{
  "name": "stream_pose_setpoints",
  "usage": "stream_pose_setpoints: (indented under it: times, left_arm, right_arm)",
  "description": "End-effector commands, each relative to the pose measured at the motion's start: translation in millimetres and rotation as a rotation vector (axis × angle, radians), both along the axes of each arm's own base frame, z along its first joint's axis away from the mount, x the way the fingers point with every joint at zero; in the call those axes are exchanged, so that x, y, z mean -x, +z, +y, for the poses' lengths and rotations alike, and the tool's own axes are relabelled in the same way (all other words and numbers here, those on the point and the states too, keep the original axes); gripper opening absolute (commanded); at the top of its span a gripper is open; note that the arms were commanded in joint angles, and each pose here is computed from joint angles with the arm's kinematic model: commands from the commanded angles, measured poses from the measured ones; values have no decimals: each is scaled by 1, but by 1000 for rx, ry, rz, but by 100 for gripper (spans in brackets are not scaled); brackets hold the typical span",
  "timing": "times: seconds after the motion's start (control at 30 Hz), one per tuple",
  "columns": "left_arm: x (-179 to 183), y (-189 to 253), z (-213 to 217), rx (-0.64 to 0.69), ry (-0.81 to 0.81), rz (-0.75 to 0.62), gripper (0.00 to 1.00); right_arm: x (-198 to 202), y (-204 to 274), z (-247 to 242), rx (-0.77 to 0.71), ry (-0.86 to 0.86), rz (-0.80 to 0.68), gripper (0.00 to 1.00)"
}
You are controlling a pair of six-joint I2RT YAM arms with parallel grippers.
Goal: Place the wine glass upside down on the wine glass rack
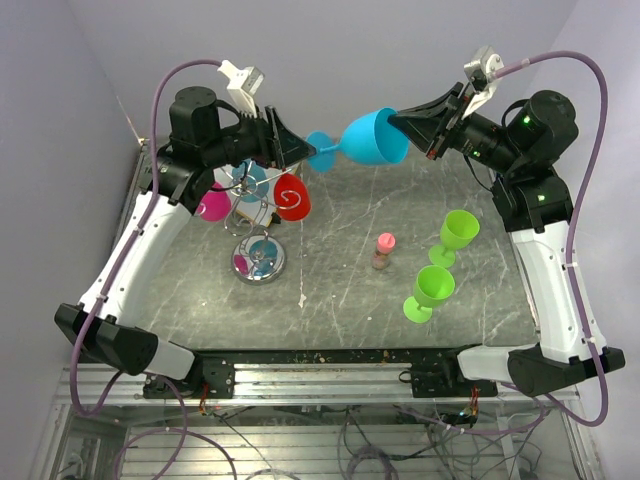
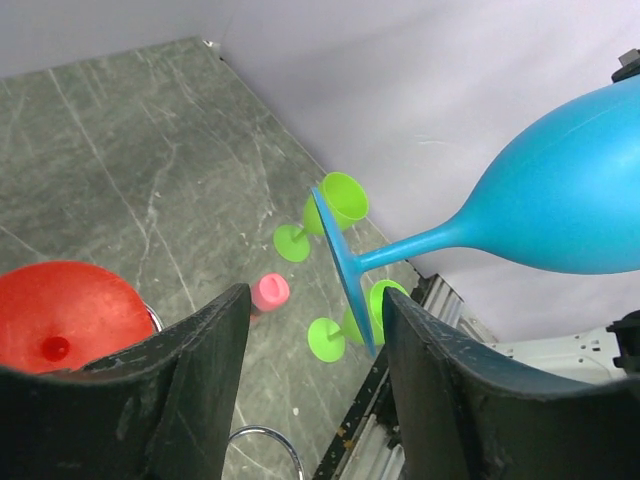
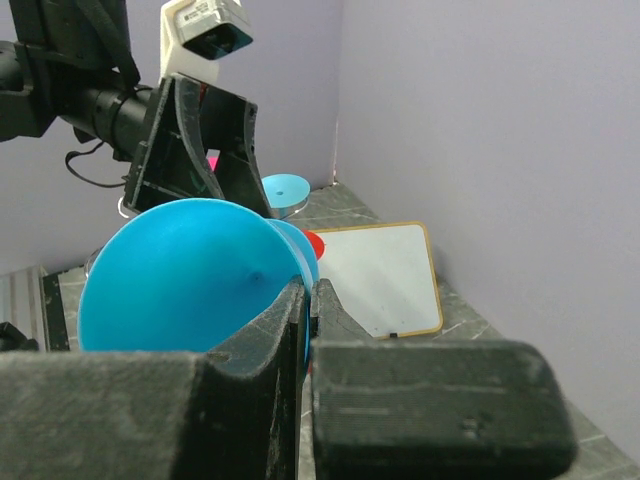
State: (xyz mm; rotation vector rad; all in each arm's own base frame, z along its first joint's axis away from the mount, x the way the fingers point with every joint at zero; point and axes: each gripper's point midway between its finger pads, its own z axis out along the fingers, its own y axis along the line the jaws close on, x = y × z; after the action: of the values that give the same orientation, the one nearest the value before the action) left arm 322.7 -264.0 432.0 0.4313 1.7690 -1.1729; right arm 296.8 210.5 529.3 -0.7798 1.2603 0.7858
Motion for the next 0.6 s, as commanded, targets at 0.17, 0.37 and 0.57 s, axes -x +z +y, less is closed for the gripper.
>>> stream_pose_setpoints:
  times: [0.17, 0.37, 0.57]
  left_arm:
    - [13, 7, -12, 60, -77, 10, 51]
    - [17, 7, -19, 77, -109, 20, 36]
    - [18, 6, -15, 70, -85, 11, 7]
  right_arm:
    - [7, 15, 1, -30, 18, -43, 0]
    - [7, 9, 3, -34, 37, -30, 0]
    - [2, -1, 2, -17, 19, -24, 0]
